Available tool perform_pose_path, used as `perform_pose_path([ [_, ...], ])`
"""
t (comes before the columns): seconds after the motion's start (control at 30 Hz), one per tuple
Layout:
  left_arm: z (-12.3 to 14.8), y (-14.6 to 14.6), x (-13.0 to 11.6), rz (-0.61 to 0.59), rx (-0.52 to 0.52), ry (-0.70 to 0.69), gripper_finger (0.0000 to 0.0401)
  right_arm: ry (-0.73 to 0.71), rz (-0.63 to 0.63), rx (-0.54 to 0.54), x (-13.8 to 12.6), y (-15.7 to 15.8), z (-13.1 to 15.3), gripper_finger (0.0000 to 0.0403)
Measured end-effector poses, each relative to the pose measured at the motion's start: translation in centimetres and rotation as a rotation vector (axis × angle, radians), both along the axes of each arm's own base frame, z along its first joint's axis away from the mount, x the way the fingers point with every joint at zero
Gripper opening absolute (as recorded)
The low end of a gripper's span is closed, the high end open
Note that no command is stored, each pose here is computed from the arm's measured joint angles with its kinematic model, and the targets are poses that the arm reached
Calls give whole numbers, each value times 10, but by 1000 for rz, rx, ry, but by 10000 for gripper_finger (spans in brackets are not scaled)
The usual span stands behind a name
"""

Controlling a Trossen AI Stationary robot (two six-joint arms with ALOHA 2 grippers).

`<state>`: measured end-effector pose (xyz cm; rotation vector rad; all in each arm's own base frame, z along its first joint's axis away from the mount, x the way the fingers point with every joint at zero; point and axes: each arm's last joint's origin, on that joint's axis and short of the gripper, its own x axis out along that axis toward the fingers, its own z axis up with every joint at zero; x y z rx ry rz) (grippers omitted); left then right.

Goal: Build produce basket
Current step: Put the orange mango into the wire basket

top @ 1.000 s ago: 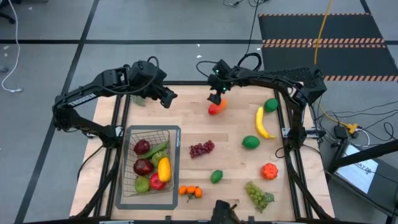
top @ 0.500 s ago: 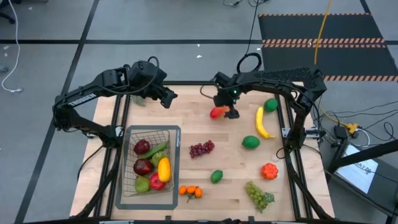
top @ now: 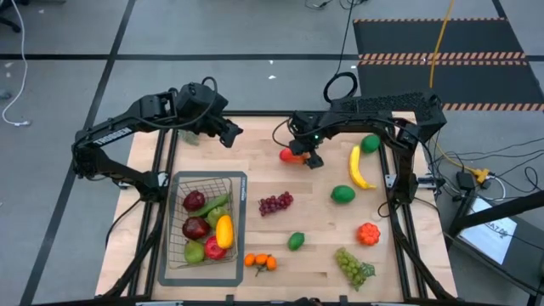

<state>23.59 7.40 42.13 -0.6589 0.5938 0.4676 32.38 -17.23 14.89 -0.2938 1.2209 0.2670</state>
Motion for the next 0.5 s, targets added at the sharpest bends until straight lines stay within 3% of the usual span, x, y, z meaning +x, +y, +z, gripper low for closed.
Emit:
perform_pose_path([
  [0.3,1,0,1,-3,-6,-16,133,-103,-90,-17,17,9,6,268],
  [0.5,1,-2,1,-60,-20,-21,133,-187,-183,6,23,24,28,259],
])
